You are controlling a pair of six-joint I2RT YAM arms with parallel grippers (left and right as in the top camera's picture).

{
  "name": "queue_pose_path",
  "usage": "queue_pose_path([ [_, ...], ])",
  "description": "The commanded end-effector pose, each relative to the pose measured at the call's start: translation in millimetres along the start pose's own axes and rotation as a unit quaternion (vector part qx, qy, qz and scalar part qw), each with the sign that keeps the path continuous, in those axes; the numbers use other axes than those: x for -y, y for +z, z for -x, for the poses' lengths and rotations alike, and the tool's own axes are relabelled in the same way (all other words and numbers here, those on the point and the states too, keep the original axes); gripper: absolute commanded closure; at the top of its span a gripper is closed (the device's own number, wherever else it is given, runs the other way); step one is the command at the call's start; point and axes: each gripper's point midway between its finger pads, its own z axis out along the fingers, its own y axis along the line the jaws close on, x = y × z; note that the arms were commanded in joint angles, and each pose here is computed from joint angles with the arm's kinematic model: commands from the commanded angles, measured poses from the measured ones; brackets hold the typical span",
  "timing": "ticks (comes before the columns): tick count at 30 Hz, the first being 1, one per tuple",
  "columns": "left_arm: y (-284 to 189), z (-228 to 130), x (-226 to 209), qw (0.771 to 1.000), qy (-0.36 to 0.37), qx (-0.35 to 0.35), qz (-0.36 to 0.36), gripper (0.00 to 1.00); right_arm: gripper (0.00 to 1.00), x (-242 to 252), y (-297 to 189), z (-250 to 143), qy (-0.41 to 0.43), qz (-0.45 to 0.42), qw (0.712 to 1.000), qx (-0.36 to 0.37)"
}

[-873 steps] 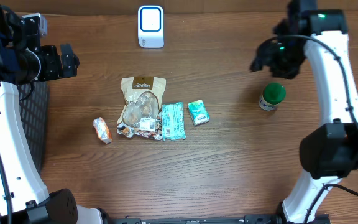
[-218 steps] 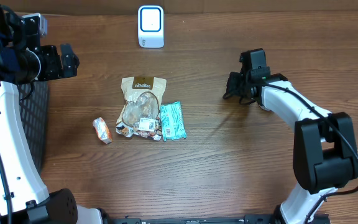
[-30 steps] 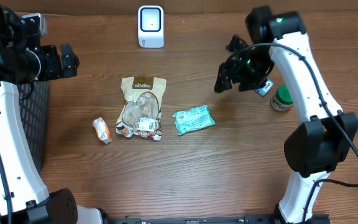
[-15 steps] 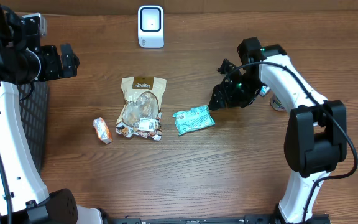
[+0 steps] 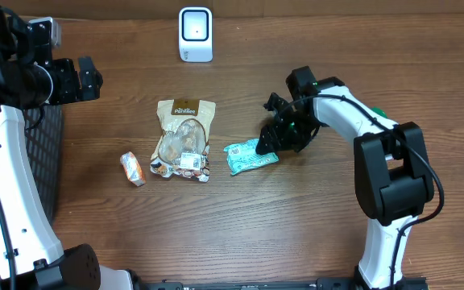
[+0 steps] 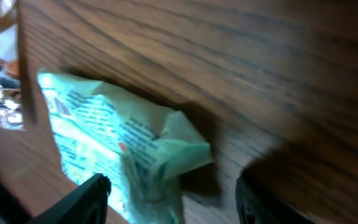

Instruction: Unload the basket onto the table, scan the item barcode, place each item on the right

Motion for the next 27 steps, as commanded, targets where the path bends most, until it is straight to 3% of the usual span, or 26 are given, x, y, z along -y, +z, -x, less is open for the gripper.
queue_pose_path([
  [1,-1,3,3,1.000,0.013,0.004,-0.005,0.00,0.44,10,14,-9,0.022,-0.001,1.000,-0.015],
  [7,-1,3,3,1.000,0.013,0.004,-0.005,0.00,0.83,5,14,-9,0.022,0.015,1.000,-0.014],
  [14,-1,3,3,1.000,0.013,0.004,-0.005,0.01,0.83,3,14,-9,0.022,0.020,0.999,-0.014],
  [17,-1,3,3,1.000,0.013,0.004,-0.005,0.01,0.95,3,14,-9,0.022,0.020,0.999,-0.014],
  [20,-1,3,3,1.000,0.013,0.004,-0.005,0.01,0.96,2,14,-9,0.048,0.023,0.998,-0.014],
  [27,-1,3,3,1.000,0.013,0.004,-0.005,0.01,0.96,-29,-18,5,0.049,0.122,0.991,0.025],
])
